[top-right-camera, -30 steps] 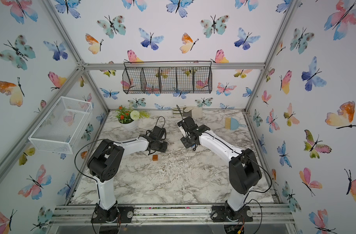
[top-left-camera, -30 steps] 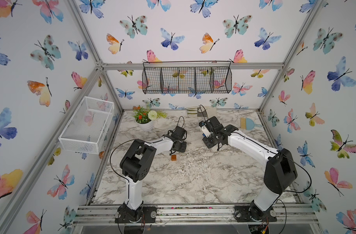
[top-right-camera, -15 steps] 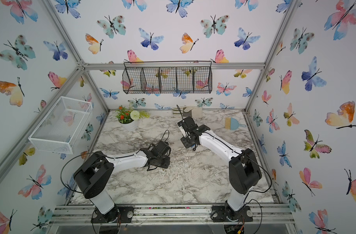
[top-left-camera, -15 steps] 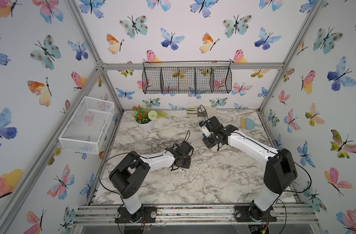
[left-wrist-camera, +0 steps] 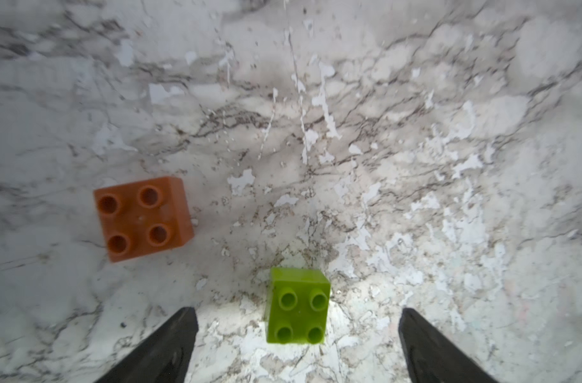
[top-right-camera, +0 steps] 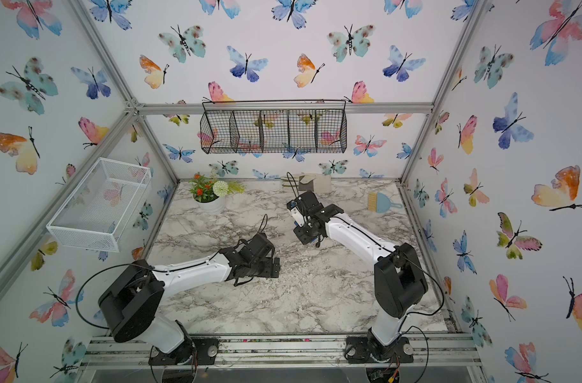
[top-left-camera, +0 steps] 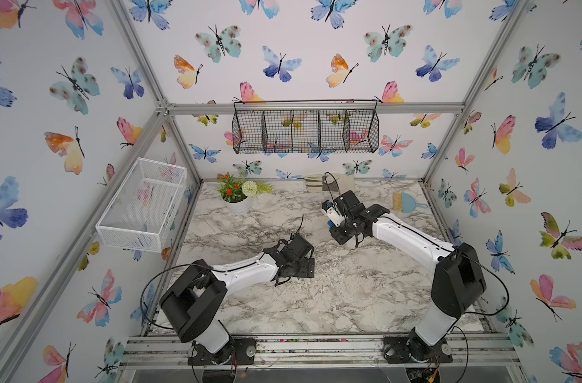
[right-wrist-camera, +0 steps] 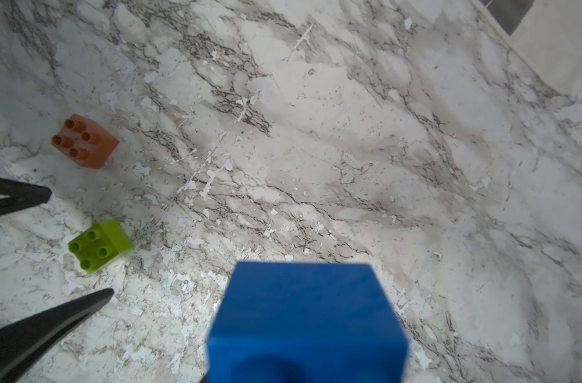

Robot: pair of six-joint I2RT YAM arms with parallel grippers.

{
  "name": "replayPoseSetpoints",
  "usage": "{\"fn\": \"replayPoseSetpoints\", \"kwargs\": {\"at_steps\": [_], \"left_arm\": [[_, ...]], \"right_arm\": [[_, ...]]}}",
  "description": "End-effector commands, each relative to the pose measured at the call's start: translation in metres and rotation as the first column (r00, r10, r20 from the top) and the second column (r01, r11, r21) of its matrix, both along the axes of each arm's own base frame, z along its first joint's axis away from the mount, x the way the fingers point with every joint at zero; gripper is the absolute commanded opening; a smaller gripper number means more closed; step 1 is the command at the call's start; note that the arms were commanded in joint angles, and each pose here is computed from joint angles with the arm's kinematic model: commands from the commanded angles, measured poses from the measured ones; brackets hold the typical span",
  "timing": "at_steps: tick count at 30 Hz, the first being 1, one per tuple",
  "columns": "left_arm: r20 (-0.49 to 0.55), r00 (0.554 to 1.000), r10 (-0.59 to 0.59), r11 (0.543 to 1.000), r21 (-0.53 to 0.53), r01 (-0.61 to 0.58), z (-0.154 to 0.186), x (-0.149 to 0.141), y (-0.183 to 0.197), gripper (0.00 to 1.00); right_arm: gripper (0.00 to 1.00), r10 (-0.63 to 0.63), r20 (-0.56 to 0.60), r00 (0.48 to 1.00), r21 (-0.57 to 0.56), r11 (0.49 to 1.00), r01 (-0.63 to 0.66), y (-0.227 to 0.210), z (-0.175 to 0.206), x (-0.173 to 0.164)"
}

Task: Assemble the letter y with lego
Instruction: Move the lego brick at the center of the board, then assemble the lego brick with the lego brick.

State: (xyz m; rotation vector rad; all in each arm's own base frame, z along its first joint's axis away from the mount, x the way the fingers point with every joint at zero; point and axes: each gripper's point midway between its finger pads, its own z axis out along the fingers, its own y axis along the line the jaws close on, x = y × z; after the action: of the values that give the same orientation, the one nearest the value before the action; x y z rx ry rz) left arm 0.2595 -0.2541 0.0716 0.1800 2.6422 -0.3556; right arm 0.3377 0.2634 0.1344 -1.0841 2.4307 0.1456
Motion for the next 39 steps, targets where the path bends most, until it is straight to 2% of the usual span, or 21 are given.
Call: {"fn": "replayPoseSetpoints", "kwargs": {"at_steps": [1, 4, 11, 15, 18, 39], "left_arm": [[0.115, 0.991, 0.072, 0.997, -0.003, -0.072, 0.049, 0.017, 0.018, 0.98], [0.111, 0.985, 0.135, 0.991, -0.019, -0.134, 0.066, 0.030, 0.044, 0.98], [0.126, 0.937, 0.326, 0.944, -0.099, -0.315, 0.089, 0.049, 0.127, 0.98], [0.111, 0.899, 0.424, 0.904, -0.116, -0.412, 0.084, 0.051, 0.172, 0.98], [0.090, 0.886, 0.454, 0.889, -0.104, -0.445, 0.077, 0.052, 0.189, 0.98], [0.053, 0.893, 0.447, 0.891, -0.112, -0.439, 0.065, 0.059, 0.192, 0.98]], "right_arm": [[0.28, 0.218, -0.070, 0.973, -0.025, 0.975, -0.220, 0.029, -0.023, -0.033], [0.28, 0.283, -0.081, 0.956, -0.083, 0.954, -0.289, 0.045, -0.036, -0.044], [0.28, 0.394, -0.110, 0.912, -0.081, 0.911, -0.404, 0.078, -0.050, -0.072], [0.28, 0.460, -0.146, 0.876, -0.062, 0.879, -0.472, 0.090, -0.061, -0.093], [0.27, 0.477, -0.166, 0.863, -0.079, 0.866, -0.494, 0.093, -0.070, -0.101], [0.27, 0.492, -0.212, 0.844, -0.109, 0.846, -0.521, 0.104, -0.086, -0.111]]}}
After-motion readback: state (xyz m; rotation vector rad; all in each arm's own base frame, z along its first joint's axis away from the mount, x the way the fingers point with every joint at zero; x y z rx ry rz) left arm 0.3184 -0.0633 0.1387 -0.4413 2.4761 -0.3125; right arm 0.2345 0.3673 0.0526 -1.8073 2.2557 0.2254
